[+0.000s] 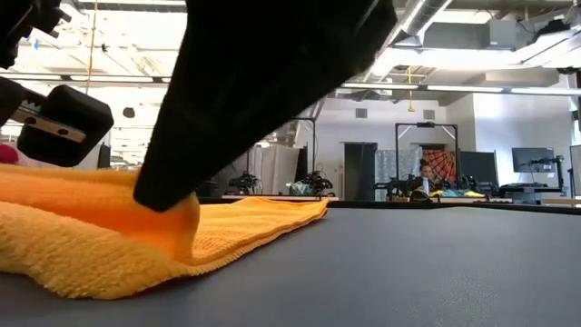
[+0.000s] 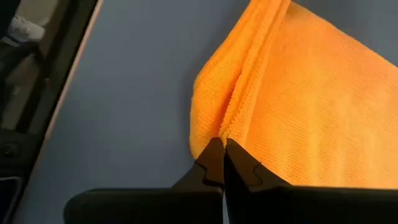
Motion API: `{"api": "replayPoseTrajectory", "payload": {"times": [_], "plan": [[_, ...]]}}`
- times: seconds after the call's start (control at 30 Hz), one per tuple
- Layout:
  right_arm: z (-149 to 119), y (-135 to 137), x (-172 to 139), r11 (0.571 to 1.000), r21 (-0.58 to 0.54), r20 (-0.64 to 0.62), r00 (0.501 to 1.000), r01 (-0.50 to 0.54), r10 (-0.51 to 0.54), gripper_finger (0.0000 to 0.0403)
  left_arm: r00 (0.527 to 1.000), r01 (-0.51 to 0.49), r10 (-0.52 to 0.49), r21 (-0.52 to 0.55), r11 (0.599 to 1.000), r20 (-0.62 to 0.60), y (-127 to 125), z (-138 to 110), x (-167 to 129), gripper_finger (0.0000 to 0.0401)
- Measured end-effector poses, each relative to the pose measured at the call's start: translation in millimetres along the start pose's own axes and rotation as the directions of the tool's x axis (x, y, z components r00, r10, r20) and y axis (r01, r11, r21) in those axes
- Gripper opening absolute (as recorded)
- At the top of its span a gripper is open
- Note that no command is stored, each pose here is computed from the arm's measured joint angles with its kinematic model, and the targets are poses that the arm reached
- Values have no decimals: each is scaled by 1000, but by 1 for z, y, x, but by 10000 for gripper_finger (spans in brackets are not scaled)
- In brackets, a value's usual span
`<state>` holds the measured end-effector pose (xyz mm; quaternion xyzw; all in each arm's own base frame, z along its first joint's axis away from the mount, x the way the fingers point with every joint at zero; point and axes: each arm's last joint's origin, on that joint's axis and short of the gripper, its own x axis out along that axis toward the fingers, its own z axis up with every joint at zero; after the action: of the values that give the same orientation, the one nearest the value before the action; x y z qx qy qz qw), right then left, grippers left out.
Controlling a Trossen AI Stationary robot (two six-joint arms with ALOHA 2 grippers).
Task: Roll towel
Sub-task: Roll the yellow microfiber cloth
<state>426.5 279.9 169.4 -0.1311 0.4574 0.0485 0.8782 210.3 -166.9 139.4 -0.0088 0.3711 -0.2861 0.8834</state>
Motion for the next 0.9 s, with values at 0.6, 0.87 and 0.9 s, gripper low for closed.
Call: {"api": "replayPoseTrajectory", "payload": {"times": [0.6, 0.87, 0.9], "plan": [[-1, -10, 21, 983, 57, -38, 984, -174, 176, 83, 1000, 4, -4, -2, 1000, 1, 0, 0, 0, 0], [-2, -11, 34, 981, 29, -24, 981, -194, 195, 134, 1000, 7, -7, -2, 1000, 4, -1, 0, 0, 0], [-2, -10, 34, 983, 25, -22, 983, -182, 182, 134, 1000, 6, -6, -2, 1000, 5, -1, 0, 0, 0]]}}
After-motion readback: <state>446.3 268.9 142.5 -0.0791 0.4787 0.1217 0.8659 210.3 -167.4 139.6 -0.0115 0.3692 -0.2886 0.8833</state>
